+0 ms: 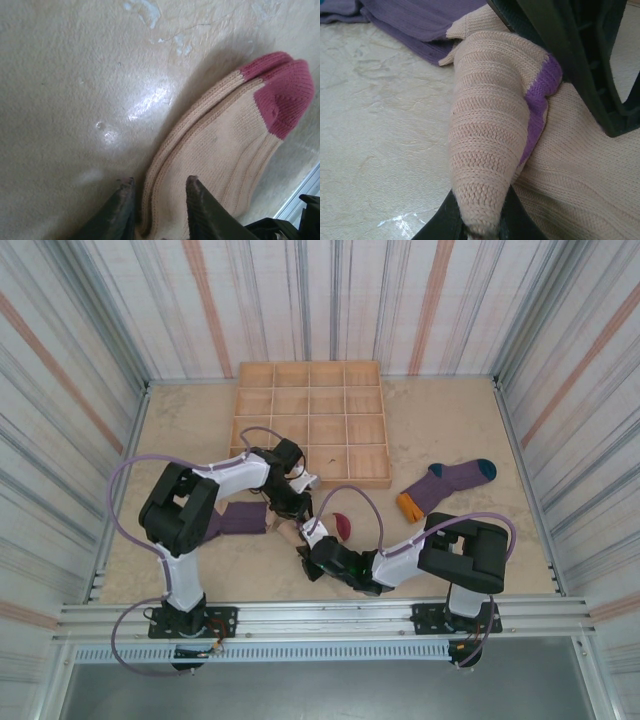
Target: Roll the socks
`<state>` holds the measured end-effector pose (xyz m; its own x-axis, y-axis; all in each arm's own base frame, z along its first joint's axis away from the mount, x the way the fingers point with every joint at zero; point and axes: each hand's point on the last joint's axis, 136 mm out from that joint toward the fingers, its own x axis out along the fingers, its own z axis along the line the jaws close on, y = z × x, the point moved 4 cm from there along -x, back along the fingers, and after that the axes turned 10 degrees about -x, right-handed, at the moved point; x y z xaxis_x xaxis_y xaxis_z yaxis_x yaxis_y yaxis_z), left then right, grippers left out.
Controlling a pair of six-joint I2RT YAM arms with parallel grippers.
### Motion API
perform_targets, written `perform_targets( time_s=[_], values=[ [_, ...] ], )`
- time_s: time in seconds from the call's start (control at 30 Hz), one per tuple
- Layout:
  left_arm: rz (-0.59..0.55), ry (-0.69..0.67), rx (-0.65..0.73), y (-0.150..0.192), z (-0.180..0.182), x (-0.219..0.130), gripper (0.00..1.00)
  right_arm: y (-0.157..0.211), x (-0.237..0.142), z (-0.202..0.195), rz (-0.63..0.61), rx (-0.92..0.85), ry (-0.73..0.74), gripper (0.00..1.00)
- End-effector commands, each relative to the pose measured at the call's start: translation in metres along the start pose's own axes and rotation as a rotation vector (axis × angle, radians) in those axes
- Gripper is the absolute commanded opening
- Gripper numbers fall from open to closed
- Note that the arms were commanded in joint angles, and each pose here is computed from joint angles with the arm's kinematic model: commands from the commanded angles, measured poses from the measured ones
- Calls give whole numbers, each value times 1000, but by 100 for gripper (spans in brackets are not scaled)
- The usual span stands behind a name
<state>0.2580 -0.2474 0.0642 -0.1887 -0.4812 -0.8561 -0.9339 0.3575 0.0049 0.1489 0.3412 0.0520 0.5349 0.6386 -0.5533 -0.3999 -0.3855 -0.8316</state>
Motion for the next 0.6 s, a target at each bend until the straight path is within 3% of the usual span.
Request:
perform_targets(
  time_s=[0.0, 0.17, 0.57],
  values=[
    [37, 0, -28, 8, 1, 0, 20, 47, 1, -7, 191, -33, 4, 0],
    [-34, 1, -73, 0, 4, -9, 4, 41, -1, -5, 202, -27, -21, 0],
    [-101, -36, -130, -8, 13, -20, 0, 39, -7, -16, 250, 75, -91, 0]
  ],
)
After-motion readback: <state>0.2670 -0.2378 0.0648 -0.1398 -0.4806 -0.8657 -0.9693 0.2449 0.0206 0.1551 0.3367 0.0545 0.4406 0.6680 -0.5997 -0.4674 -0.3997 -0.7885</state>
